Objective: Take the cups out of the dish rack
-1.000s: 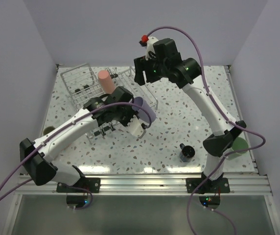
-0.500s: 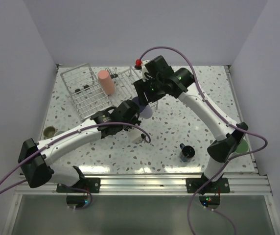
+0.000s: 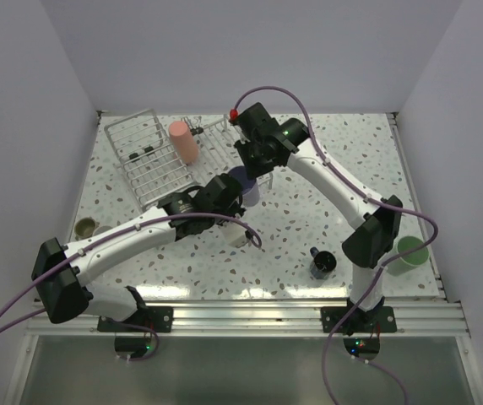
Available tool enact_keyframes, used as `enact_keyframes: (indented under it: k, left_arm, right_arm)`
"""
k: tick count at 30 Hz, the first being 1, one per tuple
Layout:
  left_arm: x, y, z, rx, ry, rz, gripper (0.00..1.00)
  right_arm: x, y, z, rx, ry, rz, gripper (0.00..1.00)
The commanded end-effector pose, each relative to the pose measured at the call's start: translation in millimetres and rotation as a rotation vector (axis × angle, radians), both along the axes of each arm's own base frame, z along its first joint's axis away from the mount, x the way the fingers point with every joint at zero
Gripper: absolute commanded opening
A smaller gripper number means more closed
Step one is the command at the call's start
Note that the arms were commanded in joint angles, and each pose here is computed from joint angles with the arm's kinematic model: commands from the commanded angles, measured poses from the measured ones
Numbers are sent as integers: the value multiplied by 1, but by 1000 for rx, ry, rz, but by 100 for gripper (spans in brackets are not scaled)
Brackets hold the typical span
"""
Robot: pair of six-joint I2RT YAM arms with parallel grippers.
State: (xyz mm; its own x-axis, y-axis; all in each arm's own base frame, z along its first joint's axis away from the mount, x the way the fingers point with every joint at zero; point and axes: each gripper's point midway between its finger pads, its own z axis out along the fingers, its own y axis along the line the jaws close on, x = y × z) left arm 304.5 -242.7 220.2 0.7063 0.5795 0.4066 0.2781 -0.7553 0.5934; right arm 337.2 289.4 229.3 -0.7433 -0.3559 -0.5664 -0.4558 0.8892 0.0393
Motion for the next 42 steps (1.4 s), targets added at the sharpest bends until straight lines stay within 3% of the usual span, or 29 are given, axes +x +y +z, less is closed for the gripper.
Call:
enact_keyframes:
  k: [1,2,3,6,7,8,9,10,12,19,27,35,42]
  left_arm:
    - [5,-5,27,-65,-78,10,0]
    - [5,-5,27,-69,-77,15,0]
    - [5,-5,27,-81,-74,24,0]
    - [10,-10,34,-153,-99,45,0]
    - [11,-11,38,-181,-107,52,9]
    - [11,-14,39,-223,-100,65,25]
    - [13,-18,47,-271,-112,72,57]
    - [14,-19,49,-298,-111,79,67]
    - [16,-23,57,-377,-108,101,100]
    - [25,-25,63,-624,46,244,100]
    - [57,-22,70,-879,228,493,100]
    - [74,-6,62,-971,302,651,100]
    - [81,4,56,-994,342,725,100]
  right_arm:
    - [11,-2,0,-15,-31,-44,17]
    - [10,-4,-1,-28,-33,-46,5]
    - [10,-7,-3,-35,-31,-50,0]
    - [16,-24,8,-65,-85,-87,0]
    - [19,-28,10,-66,-96,-99,0]
    - [21,-32,12,-63,-103,-111,0]
    - [25,-43,20,-51,-119,-141,0]
    - [28,-49,24,-44,-133,-157,0]
    - [38,-73,28,-40,-148,-230,0]
    - [33,-192,71,-49,-227,-527,0]
    - [-68,-336,75,-176,-155,-976,0]
    - [-148,-387,79,-239,-147,-1249,0]
    - [-185,-406,77,-319,-149,-1354,0]
